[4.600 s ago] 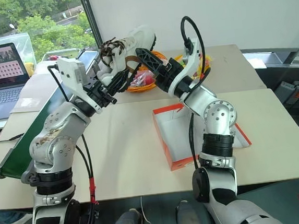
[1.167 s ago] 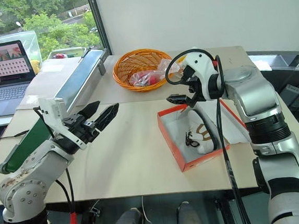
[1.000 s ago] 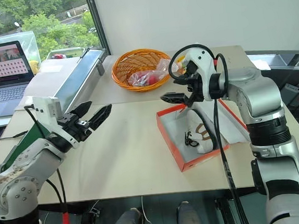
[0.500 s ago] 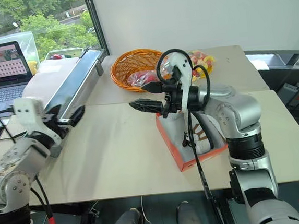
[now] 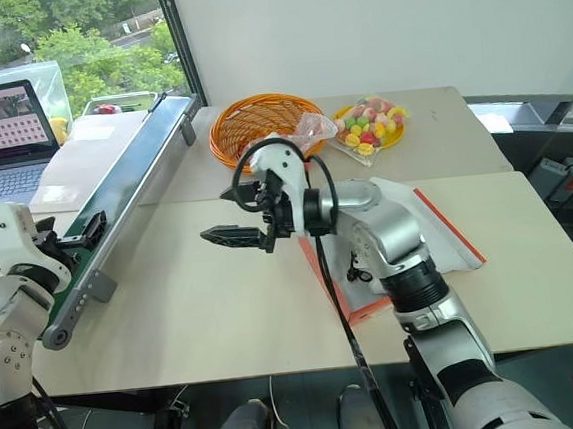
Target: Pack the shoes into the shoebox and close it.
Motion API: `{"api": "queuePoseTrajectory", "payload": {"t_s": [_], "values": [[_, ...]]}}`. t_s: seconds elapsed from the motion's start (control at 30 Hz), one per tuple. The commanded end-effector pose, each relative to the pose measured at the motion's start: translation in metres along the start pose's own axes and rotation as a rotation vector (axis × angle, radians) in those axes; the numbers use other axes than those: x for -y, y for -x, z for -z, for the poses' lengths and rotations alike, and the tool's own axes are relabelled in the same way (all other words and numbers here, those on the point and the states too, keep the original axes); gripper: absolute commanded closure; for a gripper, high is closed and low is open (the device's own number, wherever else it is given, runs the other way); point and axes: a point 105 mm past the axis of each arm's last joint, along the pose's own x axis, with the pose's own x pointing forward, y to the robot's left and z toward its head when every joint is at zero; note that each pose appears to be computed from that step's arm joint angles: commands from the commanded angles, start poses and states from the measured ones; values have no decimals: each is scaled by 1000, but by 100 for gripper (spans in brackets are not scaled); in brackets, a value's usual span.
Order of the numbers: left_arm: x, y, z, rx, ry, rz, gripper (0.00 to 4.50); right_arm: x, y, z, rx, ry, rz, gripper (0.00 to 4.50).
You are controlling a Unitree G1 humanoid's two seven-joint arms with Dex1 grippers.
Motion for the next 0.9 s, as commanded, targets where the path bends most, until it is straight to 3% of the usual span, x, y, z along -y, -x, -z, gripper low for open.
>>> {"api": "queuePoseTrajectory", "payload": {"t_s": [0.03,0.13,0.4,0.53,0.9], "values": [[-12,2,-16,63,-93,-61,5,-2,-7,-15,39,75,-22,1],[-16,1,-18,89,-163,-103,5,0,-9,-15,49,73,-14,1],[-5,3,-14,80,-85,26,5,0,-9,-11,57,54,16,1],[14,-1,-10,72,-85,119,5,-1,-8,-9,59,45,29,1],[15,-12,-16,93,-71,135,5,6,-5,-8,58,41,88,1]]}}
